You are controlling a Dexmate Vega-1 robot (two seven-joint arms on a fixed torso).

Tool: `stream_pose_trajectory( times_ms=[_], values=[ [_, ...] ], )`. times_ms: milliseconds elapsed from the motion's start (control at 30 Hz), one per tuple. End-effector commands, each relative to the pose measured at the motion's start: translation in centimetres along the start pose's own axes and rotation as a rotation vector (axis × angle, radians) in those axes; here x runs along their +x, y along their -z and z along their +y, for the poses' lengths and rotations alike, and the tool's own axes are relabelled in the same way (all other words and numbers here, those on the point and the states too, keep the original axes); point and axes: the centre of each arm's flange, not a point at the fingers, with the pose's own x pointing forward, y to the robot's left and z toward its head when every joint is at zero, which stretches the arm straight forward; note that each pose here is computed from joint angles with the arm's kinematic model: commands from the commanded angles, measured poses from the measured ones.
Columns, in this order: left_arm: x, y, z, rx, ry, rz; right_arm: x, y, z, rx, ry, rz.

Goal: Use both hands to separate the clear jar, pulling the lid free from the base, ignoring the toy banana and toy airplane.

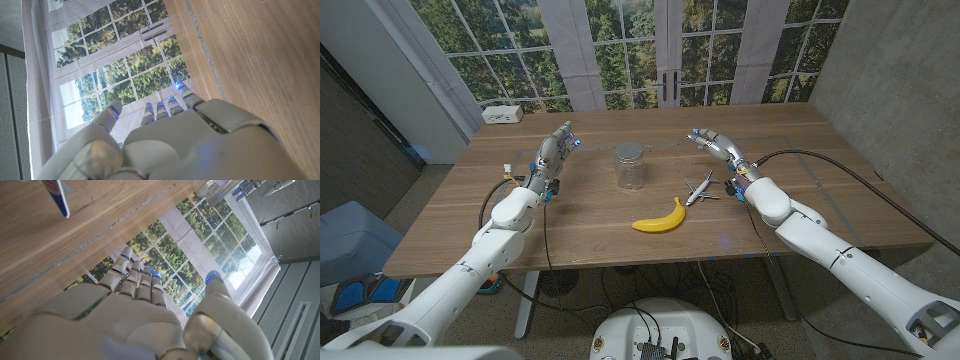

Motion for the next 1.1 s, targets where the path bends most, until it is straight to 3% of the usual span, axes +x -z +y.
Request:
stream_pose_trajectory(
  times_ms=[33, 1100],
  values=[
    [-0.5, -0.2, 0.0, 0.005, -0.004, -0.004, 0.0, -0.6, 1.3, -0.074, -0.045, -0.014],
    [-0.9, -0.2, 0.6, 0.0, -0.02, -0.008, 2.0, -1.2, 4.6, -0.181, -0.117, -0.034]
  ],
)
